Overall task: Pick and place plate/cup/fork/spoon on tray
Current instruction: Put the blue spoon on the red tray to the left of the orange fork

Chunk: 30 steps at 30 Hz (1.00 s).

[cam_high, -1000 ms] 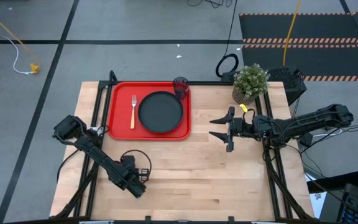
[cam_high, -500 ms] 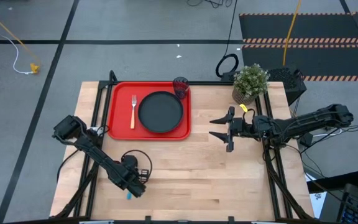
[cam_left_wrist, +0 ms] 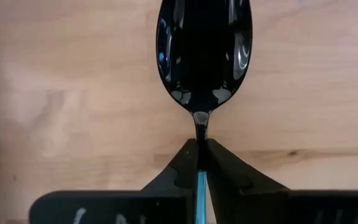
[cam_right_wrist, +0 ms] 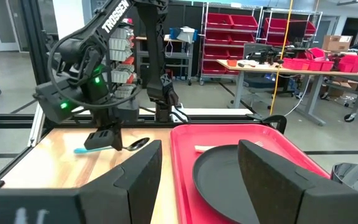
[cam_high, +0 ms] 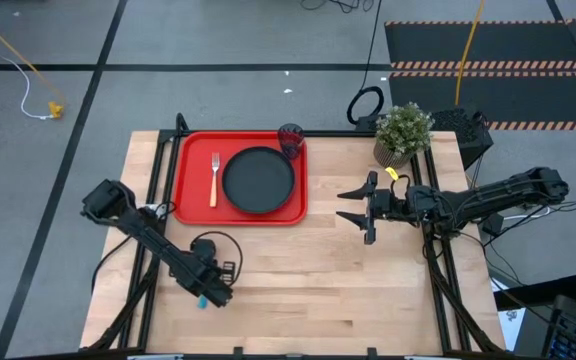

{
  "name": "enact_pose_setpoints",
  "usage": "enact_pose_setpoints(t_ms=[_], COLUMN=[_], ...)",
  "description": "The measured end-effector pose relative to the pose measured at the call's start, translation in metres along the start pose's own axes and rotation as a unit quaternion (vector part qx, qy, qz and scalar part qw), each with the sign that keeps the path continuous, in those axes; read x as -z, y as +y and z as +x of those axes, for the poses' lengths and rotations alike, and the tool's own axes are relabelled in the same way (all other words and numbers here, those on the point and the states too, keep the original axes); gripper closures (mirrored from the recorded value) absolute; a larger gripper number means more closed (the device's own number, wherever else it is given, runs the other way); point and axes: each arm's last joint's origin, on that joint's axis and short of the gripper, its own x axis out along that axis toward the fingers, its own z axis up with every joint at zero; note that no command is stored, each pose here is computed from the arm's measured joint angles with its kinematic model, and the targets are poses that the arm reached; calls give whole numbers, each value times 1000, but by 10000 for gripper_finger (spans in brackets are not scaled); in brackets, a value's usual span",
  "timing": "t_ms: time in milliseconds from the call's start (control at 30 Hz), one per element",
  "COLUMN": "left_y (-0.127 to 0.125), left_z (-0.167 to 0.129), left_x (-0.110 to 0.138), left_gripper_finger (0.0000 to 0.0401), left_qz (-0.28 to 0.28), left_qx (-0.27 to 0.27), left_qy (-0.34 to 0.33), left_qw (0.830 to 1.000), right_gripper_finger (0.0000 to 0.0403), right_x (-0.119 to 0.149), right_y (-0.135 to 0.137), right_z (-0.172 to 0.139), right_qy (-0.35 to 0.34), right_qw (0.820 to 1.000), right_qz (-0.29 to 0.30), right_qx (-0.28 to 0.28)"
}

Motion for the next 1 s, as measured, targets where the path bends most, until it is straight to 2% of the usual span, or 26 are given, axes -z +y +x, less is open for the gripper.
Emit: enact_pose_setpoints(t_ms=[233, 467, 700, 1000], left_y=[-6, 0, 9, 14], left_z=[-8, -19, -36, -41], left_x=[-21, -52, -85, -129], left_gripper_finger=[392, 379, 388, 388], left_qz=[24, 38, 32, 41], left_qx=[20, -9, 9, -8], left_qy=[-15, -26, -80, -142], left_qw=[999, 999, 996, 989], right_gripper_finger=[200, 200, 200, 200], right_x=[0, 1, 4, 7], right_y=[0, 0, 0, 0], right_z=[0, 0, 0, 0], right_qy=[0, 5, 20, 33], right_qw=[1000, 1000, 1000, 999], right_qz=[-1, 3, 3, -9], right_qx=[0, 0, 0, -1])
